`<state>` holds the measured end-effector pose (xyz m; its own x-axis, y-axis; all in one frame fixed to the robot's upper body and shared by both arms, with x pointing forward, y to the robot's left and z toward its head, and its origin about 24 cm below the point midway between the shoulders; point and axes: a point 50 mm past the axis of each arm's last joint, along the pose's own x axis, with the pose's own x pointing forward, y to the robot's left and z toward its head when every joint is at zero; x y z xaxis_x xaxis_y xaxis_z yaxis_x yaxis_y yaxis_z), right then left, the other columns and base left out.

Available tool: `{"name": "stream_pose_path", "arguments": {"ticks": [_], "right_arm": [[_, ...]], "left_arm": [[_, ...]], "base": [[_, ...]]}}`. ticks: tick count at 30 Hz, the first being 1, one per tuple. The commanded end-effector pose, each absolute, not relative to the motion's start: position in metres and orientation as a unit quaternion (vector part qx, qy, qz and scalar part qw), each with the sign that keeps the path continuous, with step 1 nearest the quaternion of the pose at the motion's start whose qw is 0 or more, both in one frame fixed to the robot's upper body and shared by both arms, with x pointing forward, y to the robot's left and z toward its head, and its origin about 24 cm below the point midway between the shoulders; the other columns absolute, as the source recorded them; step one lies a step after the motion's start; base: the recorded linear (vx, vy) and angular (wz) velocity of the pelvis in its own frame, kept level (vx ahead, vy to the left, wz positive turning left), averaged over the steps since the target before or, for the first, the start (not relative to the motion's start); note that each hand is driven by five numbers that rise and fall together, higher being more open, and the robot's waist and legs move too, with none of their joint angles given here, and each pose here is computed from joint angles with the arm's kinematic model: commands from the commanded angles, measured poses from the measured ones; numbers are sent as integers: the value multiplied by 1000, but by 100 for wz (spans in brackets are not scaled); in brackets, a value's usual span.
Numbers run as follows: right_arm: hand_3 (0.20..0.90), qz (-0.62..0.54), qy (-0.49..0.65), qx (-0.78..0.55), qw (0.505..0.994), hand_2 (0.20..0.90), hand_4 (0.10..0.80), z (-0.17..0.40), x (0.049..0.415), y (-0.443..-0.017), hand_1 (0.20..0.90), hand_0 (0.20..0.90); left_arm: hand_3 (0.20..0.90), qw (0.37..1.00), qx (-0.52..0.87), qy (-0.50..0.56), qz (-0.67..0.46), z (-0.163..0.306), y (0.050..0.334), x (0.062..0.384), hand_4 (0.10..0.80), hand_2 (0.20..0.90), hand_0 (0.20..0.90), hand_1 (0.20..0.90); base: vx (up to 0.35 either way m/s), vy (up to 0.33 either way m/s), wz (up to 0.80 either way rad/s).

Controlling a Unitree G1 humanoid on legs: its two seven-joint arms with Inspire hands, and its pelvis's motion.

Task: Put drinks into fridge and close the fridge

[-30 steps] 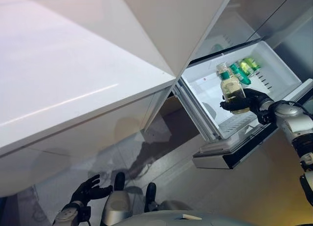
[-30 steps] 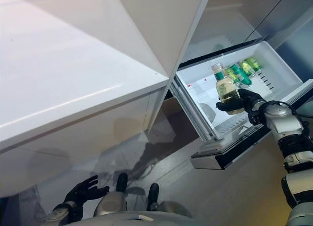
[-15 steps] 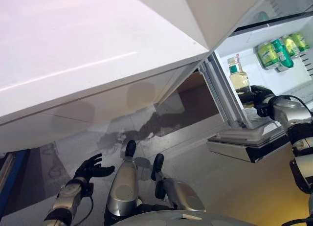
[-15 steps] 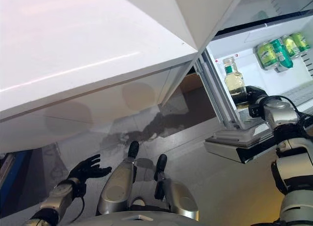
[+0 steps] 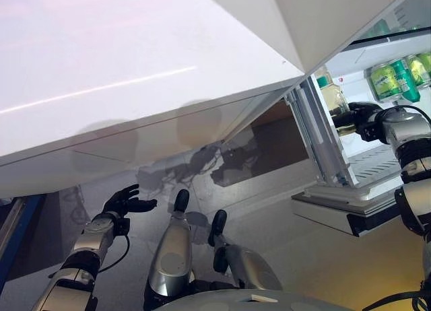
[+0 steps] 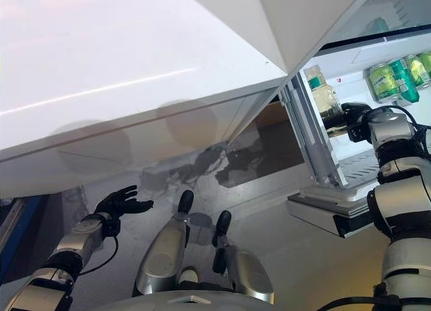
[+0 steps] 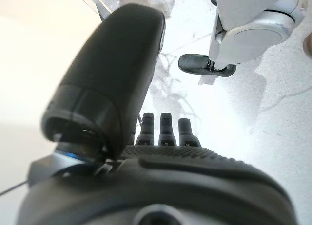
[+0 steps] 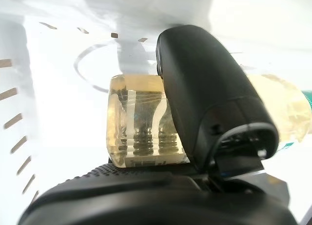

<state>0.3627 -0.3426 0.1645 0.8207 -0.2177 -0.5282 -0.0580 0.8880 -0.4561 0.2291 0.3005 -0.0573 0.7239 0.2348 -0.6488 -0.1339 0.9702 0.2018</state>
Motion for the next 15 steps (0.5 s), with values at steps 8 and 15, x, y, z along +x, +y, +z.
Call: {"name": "stream_pose_path", "arguments": {"ticks": [8,15], "right_arm": [[494,-73,279,-279,916,552,394,214,358,-361,552,552],[900,-72,298,-274,912,900,800,204,355,-364,900,900]], "left_arm": [[900,910,105,389,97,-63,317,201,800,900,900,900],[900,908,105,395,97,-66,315,199,800,900,900,900]], "base": [[4,1,0],[16,1,0]]}}
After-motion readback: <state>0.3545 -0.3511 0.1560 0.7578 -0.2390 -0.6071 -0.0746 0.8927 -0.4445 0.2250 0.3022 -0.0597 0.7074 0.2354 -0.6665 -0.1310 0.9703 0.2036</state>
